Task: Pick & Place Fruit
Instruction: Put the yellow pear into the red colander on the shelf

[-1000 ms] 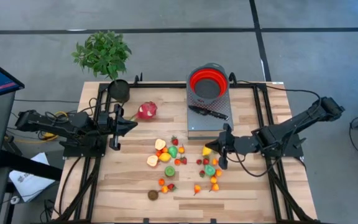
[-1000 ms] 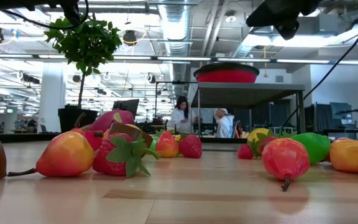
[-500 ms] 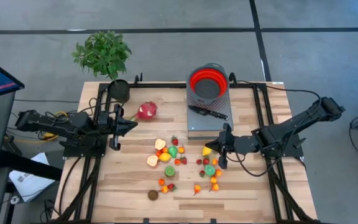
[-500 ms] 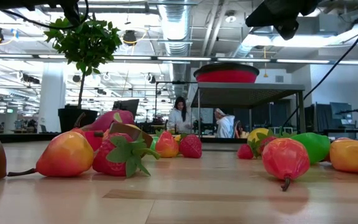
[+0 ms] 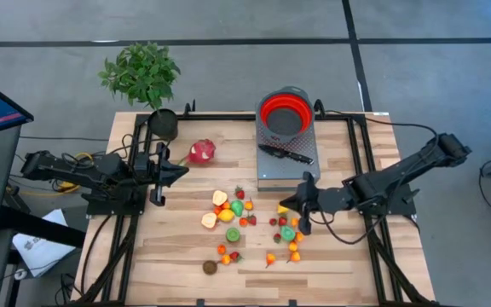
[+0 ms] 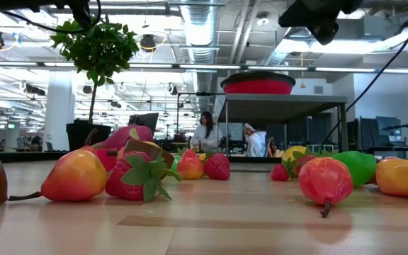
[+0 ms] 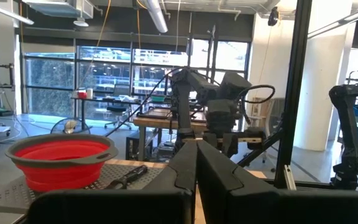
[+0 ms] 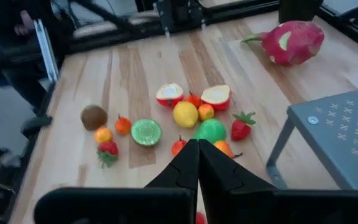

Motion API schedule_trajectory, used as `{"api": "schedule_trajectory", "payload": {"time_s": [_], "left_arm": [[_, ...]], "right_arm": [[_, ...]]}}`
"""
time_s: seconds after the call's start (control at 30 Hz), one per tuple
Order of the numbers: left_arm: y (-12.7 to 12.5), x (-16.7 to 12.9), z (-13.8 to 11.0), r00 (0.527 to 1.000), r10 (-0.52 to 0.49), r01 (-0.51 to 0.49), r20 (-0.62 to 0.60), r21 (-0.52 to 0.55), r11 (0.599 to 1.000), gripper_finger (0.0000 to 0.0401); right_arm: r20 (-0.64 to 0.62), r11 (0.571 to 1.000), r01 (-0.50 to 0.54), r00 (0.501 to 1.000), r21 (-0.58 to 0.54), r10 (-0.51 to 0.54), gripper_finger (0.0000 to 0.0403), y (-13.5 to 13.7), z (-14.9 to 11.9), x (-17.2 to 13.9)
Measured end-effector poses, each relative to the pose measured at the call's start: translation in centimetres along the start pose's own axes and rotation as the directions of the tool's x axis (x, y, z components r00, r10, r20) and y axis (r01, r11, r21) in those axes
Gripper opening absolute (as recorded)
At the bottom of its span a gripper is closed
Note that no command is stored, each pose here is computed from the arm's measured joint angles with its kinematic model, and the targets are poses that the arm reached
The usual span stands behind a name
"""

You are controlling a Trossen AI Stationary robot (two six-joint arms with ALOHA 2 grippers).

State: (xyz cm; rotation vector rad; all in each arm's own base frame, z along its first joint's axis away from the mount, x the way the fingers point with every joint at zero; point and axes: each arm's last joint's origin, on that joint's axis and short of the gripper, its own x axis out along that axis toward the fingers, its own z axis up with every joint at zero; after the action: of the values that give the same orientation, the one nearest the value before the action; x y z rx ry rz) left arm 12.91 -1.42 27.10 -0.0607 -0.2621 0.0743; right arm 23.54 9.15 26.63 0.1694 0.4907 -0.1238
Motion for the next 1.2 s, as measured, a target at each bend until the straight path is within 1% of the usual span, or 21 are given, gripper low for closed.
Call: {"api": "schedule_trajectory", "payload": {"time_s": [0.07,0.17,0.27,0.37,0.47,0.6,0.8,0.87,0.93,0.97,1.03,1.1,1.2], "left_arm": [[0.0,0.0,0.0,1.0,0.0,0.0,0.0,0.0,1.0,0.0003],[0.0,0.0,0.0,1.0,0.0,0.0,0.001,0.0,1.0,0.0003],[0.0,0.0,0.0,1.0,0.0,0.0,0.001,0.0,1.0,0.0003],[0.0,0.0,0.0,1.0,0.0,0.0,0.001,0.0,1.0,0.0003],[0.0,0.0,0.0,1.0,0.0,0.0,0.001,0.0,1.0,0.0003],[0.0,0.0,0.0,1.0,0.0,0.0,0.001,0.0,1.0,0.0003],[0.0,0.0,0.0,1.0,0.0,0.0,0.001,0.0,1.0,0.0003],[0.0,0.0,0.0,1.0,0.0,0.0,0.001,0.0,1.0,0.0003],[0.0,0.0,0.0,1.0,0.0,0.0,0.001,-0.001,1.0,0.0003],[0.0,0.0,0.0,1.0,0.0,0.0,0.0,-0.001,1.0,0.0003],[0.0,0.0,0.0,1.0,0.0,0.0,0.001,0.0,1.0,0.0003],[0.0,0.0,0.0,1.0,0.0,0.0,0.001,0.0,1.0,0.0003],[0.0,0.0,0.0,1.0,0.0,0.0,0.001,0.0,1.0,0.0003]], "right_arm": [[-0.011,1.0,0.003,1.0,-0.029,-0.003,0.0001,0.5,0.7,0.5],[-0.134,0.991,0.039,0.989,-0.13,-0.057,0.0001,1.0,0.4,1.5],[-0.258,0.971,0.069,0.957,-0.229,-0.129,0.0001,1.1,-0.1,2.9],[-0.38,0.953,0.072,0.906,-0.295,-0.186,0.0001,1.1,-1.1,4.3],[-0.453,0.931,0.054,0.863,-0.361,-0.226,0.0,1.0,-2.2,5.7],[-0.508,0.881,-0.002,0.818,-0.474,-0.271,0.0001,0.9,-3.7,7.1],[-0.555,0.826,-0.094,0.782,-0.556,-0.285,0.0,0.9,-4.6,8.0],[-0.572,0.83,-0.097,0.768,-0.55,-0.289,0.0,0.8,-4.5,7.9],[-0.568,0.864,-0.046,0.771,-0.501,-0.288,0.0,0.7,-3.8,8.0],[-0.574,0.885,-0.011,0.765,-0.466,-0.293,0.0,0.5,-3.5,7.9],[-0.61,0.924,0.059,0.735,-0.377,-0.296,0.0,-0.1,-3.0,7.4],[-0.648,0.961,0.112,0.718,-0.254,-0.255,0.0,-0.5,-2.4,7.0],[-0.708,0.977,0.176,0.674,-0.123,-0.211,0.0,-1.0,-2.4,6.3]]}}
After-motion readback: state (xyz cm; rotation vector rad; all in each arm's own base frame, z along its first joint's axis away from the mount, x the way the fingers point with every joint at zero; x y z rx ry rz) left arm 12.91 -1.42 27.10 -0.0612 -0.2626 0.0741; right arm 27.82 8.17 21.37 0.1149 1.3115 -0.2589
